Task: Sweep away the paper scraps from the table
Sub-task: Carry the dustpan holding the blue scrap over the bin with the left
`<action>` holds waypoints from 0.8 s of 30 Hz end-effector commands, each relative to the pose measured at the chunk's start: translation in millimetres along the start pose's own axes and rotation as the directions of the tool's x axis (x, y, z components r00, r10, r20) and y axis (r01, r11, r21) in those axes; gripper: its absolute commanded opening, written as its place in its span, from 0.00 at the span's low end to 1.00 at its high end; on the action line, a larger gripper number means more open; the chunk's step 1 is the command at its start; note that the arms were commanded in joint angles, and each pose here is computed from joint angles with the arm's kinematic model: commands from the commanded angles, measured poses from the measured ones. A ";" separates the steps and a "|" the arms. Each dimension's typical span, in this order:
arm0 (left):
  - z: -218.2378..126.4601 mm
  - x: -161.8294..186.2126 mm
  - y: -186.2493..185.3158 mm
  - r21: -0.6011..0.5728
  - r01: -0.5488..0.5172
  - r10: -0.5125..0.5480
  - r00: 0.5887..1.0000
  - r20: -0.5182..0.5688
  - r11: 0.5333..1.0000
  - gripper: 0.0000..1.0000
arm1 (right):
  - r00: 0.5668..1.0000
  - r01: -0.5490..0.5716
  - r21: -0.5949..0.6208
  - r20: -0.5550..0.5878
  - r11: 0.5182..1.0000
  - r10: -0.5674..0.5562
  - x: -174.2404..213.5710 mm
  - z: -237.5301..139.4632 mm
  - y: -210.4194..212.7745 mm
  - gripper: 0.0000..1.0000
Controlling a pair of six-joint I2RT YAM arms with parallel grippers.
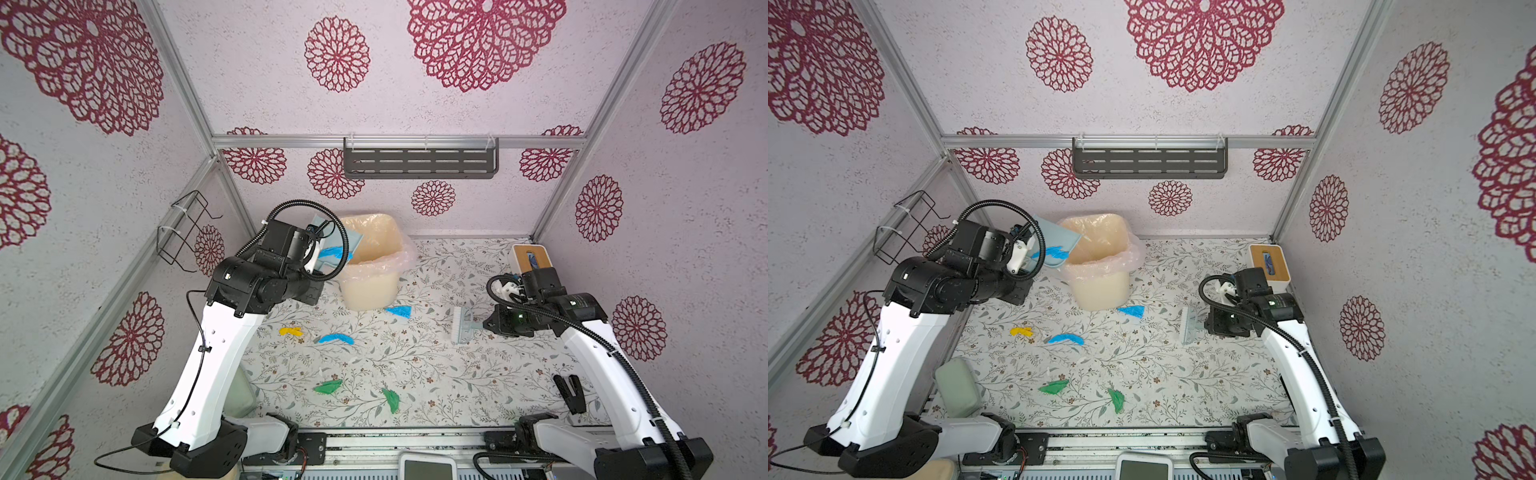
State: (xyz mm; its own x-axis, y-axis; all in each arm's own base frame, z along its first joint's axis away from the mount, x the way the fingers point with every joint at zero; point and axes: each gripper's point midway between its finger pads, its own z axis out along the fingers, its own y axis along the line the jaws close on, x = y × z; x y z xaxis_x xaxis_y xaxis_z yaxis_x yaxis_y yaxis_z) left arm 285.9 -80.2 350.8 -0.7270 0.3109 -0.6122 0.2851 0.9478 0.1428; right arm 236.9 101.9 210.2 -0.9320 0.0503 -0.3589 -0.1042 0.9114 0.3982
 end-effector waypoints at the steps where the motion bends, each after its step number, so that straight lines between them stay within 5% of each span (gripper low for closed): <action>1: 4.9 -18.3 12.9 -0.007 -0.013 0.013 0.999 0.037 1.000 0.00 | 1.000 0.017 -0.026 0.026 1.000 -0.016 -3.1 -9.0 6.5 0.00; 14: 40.8 -41.6 43.7 -0.130 -0.160 0.144 0.982 -0.122 0.979 0.00 | 1.000 0.016 -0.033 0.028 0.999 -0.015 -0.1 -8.2 6.0 0.00; 24: 76.2 -56.9 31.9 -0.217 -0.415 0.361 0.899 -0.246 0.884 0.00 | 1.000 0.011 -0.033 0.012 0.999 -0.010 5.3 -9.3 5.3 0.00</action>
State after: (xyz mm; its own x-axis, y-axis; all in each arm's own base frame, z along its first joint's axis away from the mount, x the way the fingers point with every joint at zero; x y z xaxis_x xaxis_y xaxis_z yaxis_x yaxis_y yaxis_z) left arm 377.6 -73.2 331.8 -0.7222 0.5812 -0.3750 0.3933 0.7910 0.4687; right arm 234.7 103.6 214.1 -0.9292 0.0530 -0.3656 -0.1118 0.9028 0.4152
